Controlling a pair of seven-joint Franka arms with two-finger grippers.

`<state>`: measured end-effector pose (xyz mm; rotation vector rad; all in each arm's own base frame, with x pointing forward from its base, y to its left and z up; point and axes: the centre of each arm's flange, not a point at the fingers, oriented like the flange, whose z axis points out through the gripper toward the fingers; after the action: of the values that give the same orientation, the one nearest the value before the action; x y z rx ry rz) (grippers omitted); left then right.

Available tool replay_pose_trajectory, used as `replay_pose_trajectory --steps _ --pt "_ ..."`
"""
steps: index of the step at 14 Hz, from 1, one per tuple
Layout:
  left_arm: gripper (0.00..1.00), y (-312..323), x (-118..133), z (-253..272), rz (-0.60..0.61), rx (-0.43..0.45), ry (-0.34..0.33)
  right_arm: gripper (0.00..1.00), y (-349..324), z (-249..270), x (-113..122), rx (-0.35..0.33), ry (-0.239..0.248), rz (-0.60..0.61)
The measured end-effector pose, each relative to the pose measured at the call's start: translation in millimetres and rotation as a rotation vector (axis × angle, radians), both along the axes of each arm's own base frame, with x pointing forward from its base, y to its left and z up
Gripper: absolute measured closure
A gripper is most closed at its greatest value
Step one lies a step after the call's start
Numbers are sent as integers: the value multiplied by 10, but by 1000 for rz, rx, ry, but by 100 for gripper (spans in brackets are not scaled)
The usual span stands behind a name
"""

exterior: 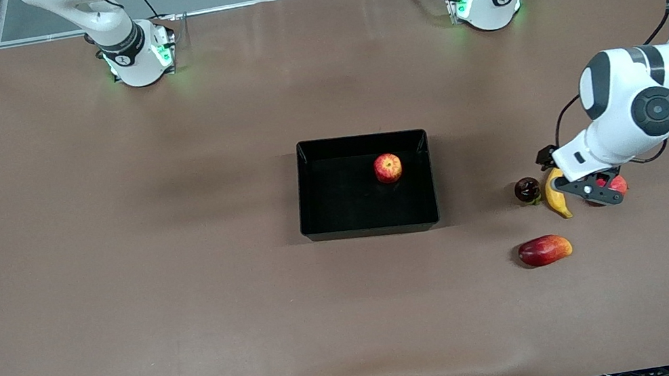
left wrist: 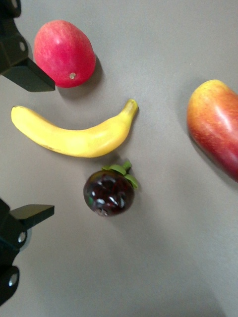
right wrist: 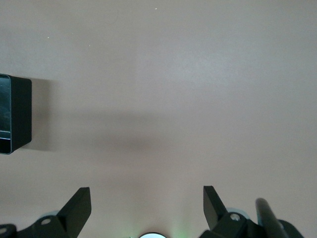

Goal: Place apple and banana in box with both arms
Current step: 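Move the left gripper over the yellow banana, then close the left gripper on the banana and lift it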

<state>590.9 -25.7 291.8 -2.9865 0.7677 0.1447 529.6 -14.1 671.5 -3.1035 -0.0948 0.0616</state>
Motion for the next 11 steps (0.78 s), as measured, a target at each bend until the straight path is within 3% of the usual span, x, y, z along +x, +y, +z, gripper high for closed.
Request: replay_pose_trajectory --steps 5,8,11 --pt "0 -43 -114 -179 -142 -18 1 0 -50 -83 60 0 -20 -10" --pt "0 234 -139 -235 -249 -30 1 0 -67 -111 68 0 -15 -13" --pt "0 444 -219 -347 -283 -37 -2 0 -118 -143 78 0 -8 -23"
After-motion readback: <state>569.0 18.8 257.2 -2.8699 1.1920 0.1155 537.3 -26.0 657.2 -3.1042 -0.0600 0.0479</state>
